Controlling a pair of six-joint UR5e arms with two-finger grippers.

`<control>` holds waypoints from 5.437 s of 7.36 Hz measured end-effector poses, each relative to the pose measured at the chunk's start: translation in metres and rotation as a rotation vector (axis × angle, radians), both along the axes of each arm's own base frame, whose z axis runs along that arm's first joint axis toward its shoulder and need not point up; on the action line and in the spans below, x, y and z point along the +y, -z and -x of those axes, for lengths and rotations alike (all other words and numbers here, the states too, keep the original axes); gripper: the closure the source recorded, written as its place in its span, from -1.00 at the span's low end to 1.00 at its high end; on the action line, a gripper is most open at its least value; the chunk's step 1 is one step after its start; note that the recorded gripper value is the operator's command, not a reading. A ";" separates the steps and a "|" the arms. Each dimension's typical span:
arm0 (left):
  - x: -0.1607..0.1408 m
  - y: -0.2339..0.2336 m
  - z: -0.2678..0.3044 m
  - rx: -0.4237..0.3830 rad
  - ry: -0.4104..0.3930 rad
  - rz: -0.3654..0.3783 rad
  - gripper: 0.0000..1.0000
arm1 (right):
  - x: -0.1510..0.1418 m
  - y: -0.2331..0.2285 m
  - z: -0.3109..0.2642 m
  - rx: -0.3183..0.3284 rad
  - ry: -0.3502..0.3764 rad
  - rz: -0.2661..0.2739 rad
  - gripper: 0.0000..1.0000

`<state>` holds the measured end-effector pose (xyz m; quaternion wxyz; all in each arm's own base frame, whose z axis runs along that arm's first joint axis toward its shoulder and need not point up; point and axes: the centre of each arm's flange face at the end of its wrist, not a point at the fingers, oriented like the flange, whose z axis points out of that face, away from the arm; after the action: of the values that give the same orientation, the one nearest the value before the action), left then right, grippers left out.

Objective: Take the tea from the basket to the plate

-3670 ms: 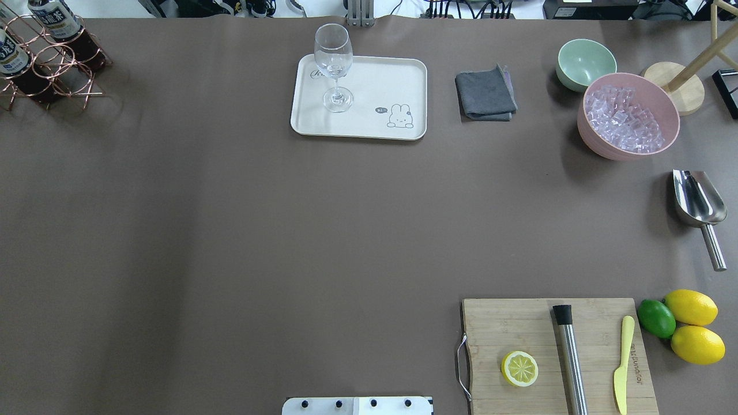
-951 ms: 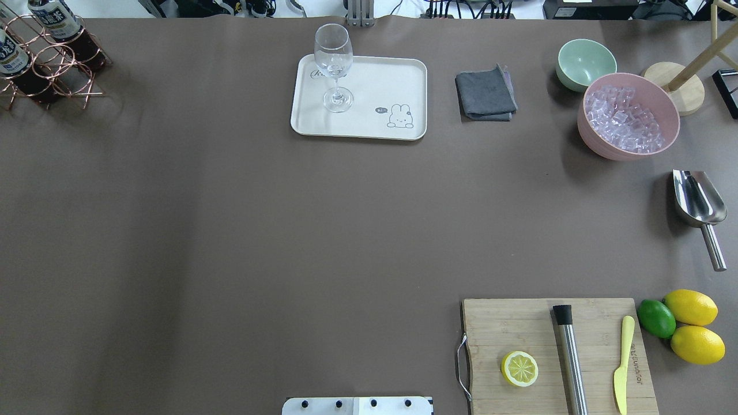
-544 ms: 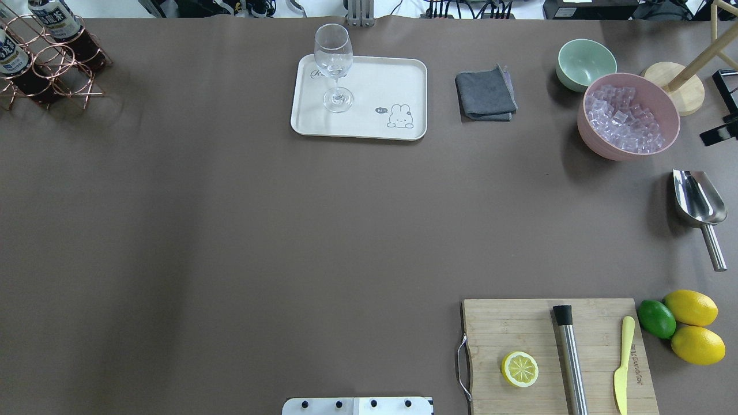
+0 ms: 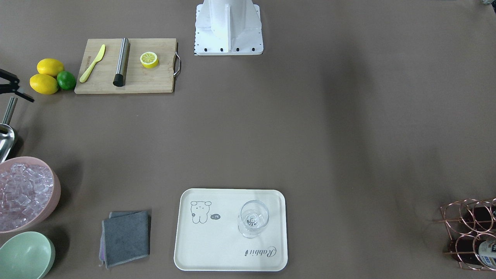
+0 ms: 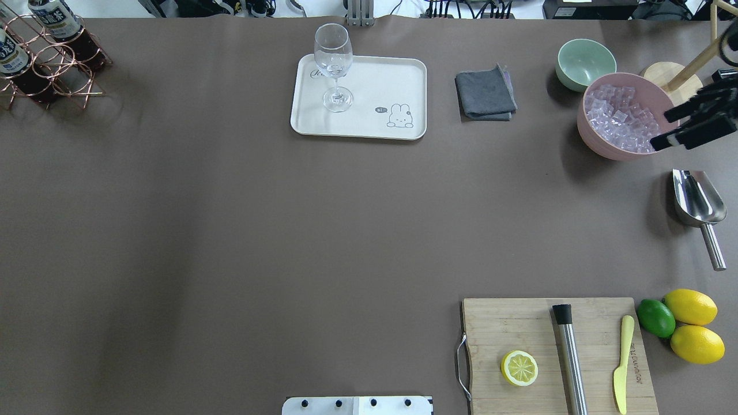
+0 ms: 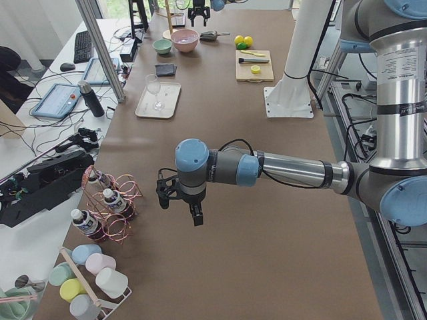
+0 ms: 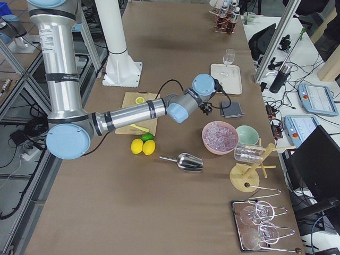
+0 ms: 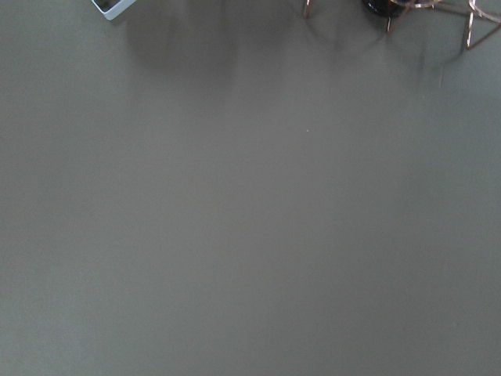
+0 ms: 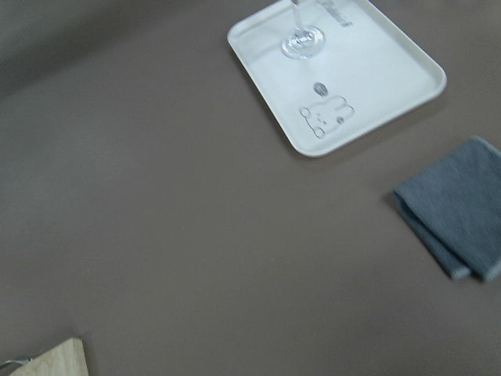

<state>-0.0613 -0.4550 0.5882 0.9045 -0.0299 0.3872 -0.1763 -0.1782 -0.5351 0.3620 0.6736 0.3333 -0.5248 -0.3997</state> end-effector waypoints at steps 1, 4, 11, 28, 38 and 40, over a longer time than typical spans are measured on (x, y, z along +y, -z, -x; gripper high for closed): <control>-0.012 0.012 0.000 0.015 0.111 0.088 -0.96 | -0.006 0.036 0.022 -0.027 0.026 -0.067 -1.00; -0.052 0.051 0.005 0.066 0.475 0.369 -0.96 | -0.011 0.109 0.046 -0.091 0.044 -0.216 -1.00; -0.165 0.086 0.034 0.133 0.792 0.559 -0.96 | -0.015 0.040 0.058 -0.163 0.045 -0.342 -0.99; -0.313 0.090 -0.020 0.218 1.019 0.681 0.48 | 0.100 0.003 0.165 -0.712 -0.106 -0.426 -0.98; -0.241 0.206 -0.010 0.224 1.016 0.612 1.00 | 0.106 0.003 0.175 -0.715 -0.097 -0.440 -0.98; -0.182 0.271 -0.082 0.191 1.023 0.590 1.00 | 0.106 0.002 0.175 -0.715 -0.099 -0.438 -0.98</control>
<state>0.0209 -0.6368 0.3169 0.6197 -0.1052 0.3666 -0.6859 -0.3527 -0.4291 0.3602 0.3809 0.6110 -0.6115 -0.3282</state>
